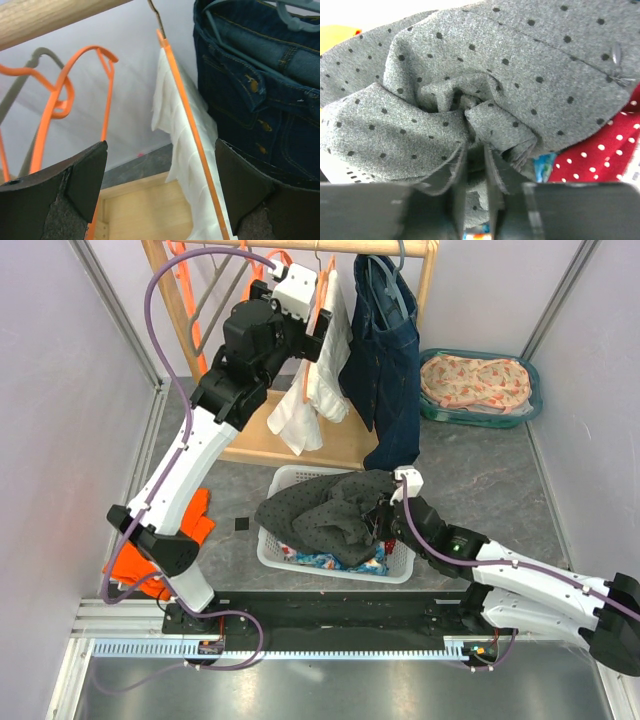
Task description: Remove the skirt from the hanger
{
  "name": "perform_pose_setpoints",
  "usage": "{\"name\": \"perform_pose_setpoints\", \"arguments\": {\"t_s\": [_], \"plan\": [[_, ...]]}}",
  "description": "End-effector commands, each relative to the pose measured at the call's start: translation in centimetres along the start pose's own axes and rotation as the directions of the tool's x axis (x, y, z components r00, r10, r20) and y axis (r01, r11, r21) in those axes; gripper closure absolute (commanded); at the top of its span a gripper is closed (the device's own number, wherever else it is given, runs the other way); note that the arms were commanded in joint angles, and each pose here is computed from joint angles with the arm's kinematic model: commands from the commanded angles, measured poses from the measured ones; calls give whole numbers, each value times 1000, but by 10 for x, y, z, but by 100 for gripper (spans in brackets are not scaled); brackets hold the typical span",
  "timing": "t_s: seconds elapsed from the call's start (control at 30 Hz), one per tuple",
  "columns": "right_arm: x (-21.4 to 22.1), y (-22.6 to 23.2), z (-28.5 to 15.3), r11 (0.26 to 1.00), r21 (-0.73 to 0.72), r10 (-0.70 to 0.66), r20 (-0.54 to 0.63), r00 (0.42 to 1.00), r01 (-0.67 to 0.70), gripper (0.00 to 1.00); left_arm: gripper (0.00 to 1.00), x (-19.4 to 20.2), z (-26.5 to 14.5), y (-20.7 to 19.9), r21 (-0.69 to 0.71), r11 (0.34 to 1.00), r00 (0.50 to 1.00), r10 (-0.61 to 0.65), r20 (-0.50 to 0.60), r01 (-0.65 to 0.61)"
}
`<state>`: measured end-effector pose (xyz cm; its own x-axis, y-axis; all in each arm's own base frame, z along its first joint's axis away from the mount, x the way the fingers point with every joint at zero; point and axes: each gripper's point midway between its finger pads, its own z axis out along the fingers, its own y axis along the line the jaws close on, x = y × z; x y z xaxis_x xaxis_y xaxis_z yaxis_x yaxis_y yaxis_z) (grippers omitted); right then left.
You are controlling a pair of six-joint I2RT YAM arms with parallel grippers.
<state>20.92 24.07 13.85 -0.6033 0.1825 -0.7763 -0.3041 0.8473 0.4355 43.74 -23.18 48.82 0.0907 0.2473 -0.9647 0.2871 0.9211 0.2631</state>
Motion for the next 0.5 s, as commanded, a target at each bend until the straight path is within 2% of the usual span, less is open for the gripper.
{"name": "perform_pose_setpoints", "arguments": {"t_s": [0.0, 0.1, 0.2, 0.3, 0.4, 0.43, 0.47], "plan": [[-8, -10, -8, 998, 54, -16, 15, 1000, 15, 65, 7, 4, 5, -26, 153, 982, 994, -104, -40, 109], [-9, -13, -11, 998, 65, -22, 17, 1000, 20, 55, 6, 3, 5, -29, 181, 972, 989, -142, -46, 148], [-9, -14, -12, 997, 72, -26, 14, 1000, 25, 53, 6, 8, 10, -30, 176, 971, 986, -153, -61, 162], [-12, -13, -13, 997, 71, -23, 22, 999, 21, 52, 11, 15, 16, -31, 181, 969, 985, -156, -75, 167], [-17, -11, -13, 997, 74, -25, 28, 999, 23, 52, 28, 26, 24, -39, 204, 963, 983, -155, -102, 173], [-17, -11, -13, 997, 77, -26, 27, 999, 24, 52, 41, 33, 28, -42, 207, 964, 983, -144, -117, 166], [-20, -11, -14, 996, 80, -27, 31, 999, 25, 53, 46, 32, 30, -41, 196, 965, 981, -154, -115, 174]]}}
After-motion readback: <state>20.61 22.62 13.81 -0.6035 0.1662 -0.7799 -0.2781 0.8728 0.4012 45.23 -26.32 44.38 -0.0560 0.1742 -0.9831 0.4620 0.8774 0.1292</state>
